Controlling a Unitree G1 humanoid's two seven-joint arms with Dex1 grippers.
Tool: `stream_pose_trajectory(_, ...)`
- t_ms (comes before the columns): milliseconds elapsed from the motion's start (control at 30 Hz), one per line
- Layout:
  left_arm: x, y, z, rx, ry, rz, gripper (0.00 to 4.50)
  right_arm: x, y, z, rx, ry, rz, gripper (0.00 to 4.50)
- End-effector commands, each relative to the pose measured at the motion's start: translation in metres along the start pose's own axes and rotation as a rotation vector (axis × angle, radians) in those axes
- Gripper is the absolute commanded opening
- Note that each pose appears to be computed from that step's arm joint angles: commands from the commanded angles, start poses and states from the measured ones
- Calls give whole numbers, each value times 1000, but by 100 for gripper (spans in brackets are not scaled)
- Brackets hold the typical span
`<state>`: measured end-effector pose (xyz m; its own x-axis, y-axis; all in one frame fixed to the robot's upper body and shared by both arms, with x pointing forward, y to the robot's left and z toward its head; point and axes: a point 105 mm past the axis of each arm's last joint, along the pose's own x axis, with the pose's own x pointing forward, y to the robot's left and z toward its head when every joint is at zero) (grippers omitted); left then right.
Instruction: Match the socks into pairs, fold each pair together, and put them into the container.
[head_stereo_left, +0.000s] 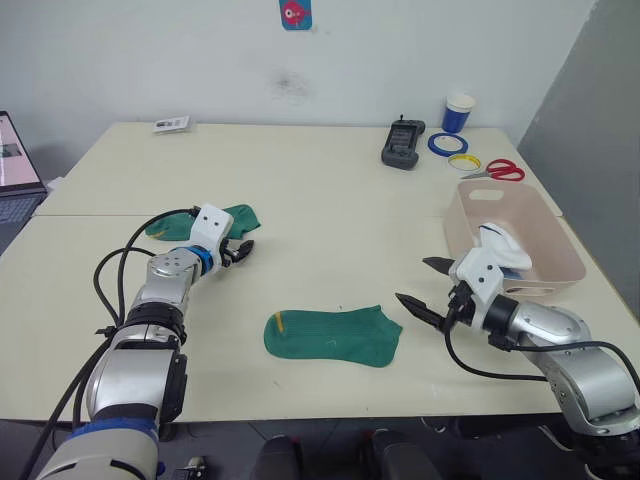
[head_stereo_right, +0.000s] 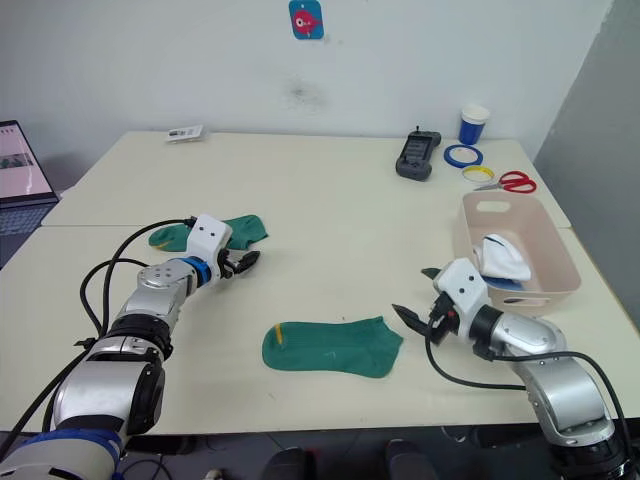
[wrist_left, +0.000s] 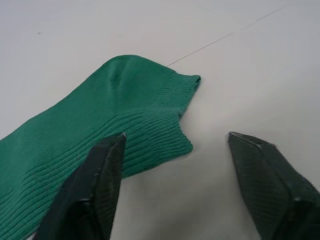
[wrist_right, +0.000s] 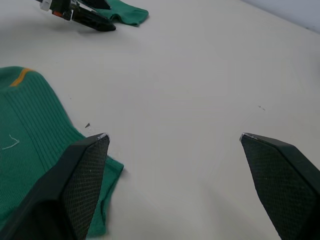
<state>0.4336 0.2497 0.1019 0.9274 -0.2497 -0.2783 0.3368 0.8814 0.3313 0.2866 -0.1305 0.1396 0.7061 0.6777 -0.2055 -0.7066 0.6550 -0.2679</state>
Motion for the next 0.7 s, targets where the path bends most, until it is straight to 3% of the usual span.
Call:
stream_pose_trajectory(33, 1, 8, 11, 1, -20, 32, 204, -6, -1, 14, -40, -42, -27, 450)
stream_pose_trajectory(233, -1, 15, 15, -23, -33, 43, 5, -2, -2, 15, -39, -52, -37, 450)
stream_pose_trajectory(400, -1, 7, 32, 2, -112, -31, 2, -1, -11, 13, -44, -50, -44, 450)
stream_pose_trajectory(467, -1, -4, 48, 34, -189, -112, 2, 1, -12, 13, -53, -55, -38, 450)
stream_pose_trajectory(600, -19, -55, 87, 120, -392, -455, 2, 4, -15, 16, -60, -68, -35, 450)
stream_pose_trajectory(700, -59, -98, 89, 229, -431, -729, 2, 4, -18, 15, -66, -69, -35, 450)
